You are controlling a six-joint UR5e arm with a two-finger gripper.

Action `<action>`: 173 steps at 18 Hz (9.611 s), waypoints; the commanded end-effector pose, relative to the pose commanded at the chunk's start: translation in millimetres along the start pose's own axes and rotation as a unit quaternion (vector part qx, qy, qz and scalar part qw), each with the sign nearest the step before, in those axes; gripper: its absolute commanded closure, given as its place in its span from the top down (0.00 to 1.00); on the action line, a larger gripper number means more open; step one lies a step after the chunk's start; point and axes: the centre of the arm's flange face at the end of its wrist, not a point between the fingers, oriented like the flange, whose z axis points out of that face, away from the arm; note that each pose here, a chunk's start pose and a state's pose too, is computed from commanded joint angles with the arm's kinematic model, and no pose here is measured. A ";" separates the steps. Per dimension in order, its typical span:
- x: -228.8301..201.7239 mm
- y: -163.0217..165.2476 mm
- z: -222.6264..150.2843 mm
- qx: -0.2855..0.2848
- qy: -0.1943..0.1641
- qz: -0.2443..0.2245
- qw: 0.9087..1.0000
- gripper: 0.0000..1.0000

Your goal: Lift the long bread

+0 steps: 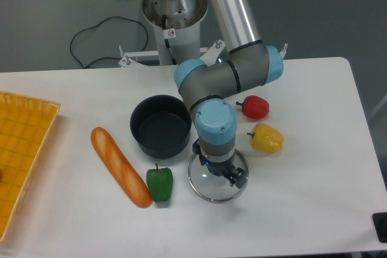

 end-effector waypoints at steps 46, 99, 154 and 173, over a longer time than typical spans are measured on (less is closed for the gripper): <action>223.0 -114.2 -23.4 0.011 0.037 -0.349 0.936 1.00; 271.7 -147.1 41.6 -0.043 0.051 -0.338 0.939 0.25; 230.4 -146.6 36.0 -0.047 0.031 -0.351 0.935 1.00; 238.8 -147.1 49.9 -0.059 0.035 -0.344 0.936 0.84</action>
